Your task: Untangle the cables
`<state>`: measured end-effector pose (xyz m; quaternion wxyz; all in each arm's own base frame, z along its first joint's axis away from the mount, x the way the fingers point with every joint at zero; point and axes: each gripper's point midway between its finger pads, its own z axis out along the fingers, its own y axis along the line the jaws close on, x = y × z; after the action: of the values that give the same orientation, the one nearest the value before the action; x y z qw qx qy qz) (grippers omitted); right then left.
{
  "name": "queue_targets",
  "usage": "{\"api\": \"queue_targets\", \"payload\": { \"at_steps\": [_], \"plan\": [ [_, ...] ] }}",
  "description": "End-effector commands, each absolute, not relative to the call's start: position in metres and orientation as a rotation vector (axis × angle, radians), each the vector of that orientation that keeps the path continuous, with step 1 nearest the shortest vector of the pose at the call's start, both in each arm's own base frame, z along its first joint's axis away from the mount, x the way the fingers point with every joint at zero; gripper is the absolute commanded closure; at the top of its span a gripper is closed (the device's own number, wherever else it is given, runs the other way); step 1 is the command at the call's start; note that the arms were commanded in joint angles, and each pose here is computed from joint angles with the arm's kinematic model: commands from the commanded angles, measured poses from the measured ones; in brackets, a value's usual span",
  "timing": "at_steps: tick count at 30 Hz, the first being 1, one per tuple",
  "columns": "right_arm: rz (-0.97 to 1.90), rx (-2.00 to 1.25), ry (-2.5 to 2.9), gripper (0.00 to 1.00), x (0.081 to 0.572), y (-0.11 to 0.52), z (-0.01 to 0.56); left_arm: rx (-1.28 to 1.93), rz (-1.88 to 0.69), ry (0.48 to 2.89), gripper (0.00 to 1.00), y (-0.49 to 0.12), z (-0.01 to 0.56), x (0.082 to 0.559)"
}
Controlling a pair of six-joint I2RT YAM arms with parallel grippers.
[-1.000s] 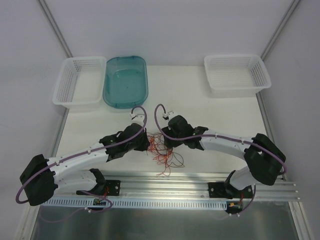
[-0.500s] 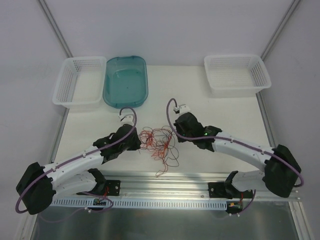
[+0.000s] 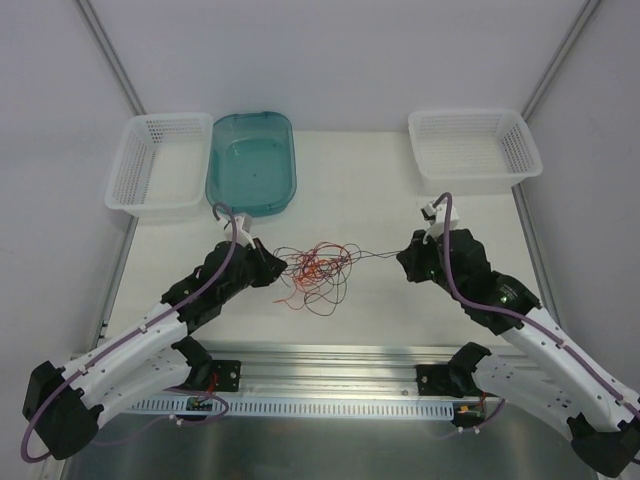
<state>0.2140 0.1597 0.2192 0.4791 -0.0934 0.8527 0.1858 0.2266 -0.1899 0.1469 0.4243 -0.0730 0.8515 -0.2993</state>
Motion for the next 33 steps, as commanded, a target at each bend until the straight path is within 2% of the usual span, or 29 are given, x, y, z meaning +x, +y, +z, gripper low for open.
{"api": "queue_targets", "payload": {
  "at_steps": [1, 3, 10, 13, 21, 33],
  "plan": [
    [0.308, -0.141, 2.025, 0.99, 0.222, 0.123, 0.241, -0.188, -0.445, 2.295, 1.0, -0.145, 0.098, 0.216],
    [0.391, -0.23, 2.076, 0.97, 0.217, 0.143, 0.232, -0.148, -0.497, 2.32, 1.0, -0.155, 0.099, 0.214],
    [0.51, -0.301, 2.268, 0.74, 0.21, 0.178, 0.172, -0.033, -0.671, 2.363, 1.0, -0.192, 0.1, 0.204],
    [0.496, -0.337, 2.333, 0.68, 0.207, 0.187, 0.152, -0.033, -0.697, 2.397, 1.0, -0.202, 0.088, 0.202],
    [0.698, -0.595, 2.219, 0.44, 0.196, 0.261, 0.15, -0.011, -0.721, 2.422, 1.0, -0.215, 0.083, 0.199],
    [0.775, -0.927, 2.081, 0.42, 0.22, 0.339, 0.117, 0.067, -0.775, 2.391, 0.99, -0.22, 0.092, 0.189]
  ]
}}
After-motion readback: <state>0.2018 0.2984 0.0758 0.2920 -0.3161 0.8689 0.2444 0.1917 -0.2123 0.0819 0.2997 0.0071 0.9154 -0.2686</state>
